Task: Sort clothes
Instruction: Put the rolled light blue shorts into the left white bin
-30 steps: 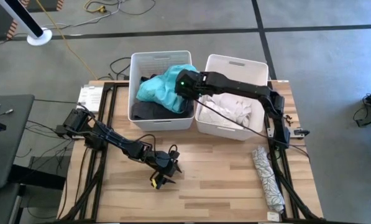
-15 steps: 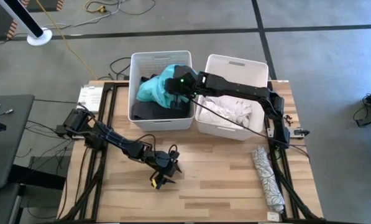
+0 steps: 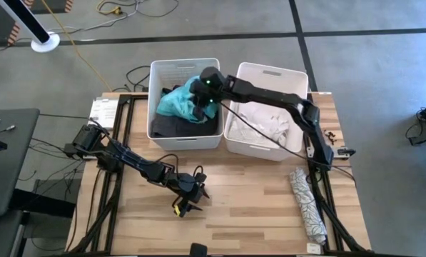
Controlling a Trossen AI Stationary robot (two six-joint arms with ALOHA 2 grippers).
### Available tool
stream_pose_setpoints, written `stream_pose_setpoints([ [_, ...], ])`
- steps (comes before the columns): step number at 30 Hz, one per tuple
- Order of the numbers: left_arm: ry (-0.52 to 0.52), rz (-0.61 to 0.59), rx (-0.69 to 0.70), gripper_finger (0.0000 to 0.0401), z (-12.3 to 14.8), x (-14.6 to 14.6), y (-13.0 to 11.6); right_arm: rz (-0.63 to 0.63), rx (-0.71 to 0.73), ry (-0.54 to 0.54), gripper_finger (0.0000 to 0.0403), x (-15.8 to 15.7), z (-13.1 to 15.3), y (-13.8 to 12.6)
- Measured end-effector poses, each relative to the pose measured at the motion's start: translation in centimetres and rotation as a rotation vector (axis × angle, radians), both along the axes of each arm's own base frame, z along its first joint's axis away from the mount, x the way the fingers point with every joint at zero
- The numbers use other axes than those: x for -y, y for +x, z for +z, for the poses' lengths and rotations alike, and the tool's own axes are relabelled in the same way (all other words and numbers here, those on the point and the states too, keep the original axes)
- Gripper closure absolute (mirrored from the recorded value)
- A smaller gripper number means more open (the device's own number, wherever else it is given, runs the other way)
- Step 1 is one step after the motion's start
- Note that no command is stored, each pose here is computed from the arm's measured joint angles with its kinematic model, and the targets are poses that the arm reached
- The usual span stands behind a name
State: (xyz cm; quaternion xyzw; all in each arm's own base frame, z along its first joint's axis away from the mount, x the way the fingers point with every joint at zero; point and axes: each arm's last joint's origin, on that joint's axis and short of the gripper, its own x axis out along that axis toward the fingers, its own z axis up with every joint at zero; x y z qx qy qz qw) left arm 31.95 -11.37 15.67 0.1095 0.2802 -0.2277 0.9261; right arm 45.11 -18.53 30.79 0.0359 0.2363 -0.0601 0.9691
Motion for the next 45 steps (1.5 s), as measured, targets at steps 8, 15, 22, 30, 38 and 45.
stream_pose_setpoints([
  [8, 0.001, -0.005, -0.016, 0.0152, -0.1, 0.2, -0.2, 0.002, -0.114, 0.137, 0.0391, 1.3, -5.0, 1.1],
  [15, 0.004, -0.01, -0.018, 0.0152, -0.2, 0.2, -0.2, -0.005, -0.144, 0.155, 0.0365, 1.2, -5.3, 0.9],
  [22, -0.003, -0.005, -0.019, 0.0152, -0.1, 0.2, -0.2, 0.011, -0.118, 0.115, 0.0334, 0.5, -3.1, 0.3],
  [30, -0.006, -0.001, -0.028, 0.0152, -0.2, 0.2, -0.2, 0.01, -0.087, 0.013, 0.0243, -2.0, 2.1, -1.8],
  [38, -0.006, -0.001, -0.027, 0.0152, -0.2, 0.2, -0.2, -0.033, -0.09, -0.087, 0.0164, -4.7, 6.6, -4.7],
  [45, -0.007, -0.001, -0.026, 0.0152, -0.2, 0.2, -0.2, -0.039, -0.11, -0.105, 0.0164, -6.3, 8.8, -6.7],
])
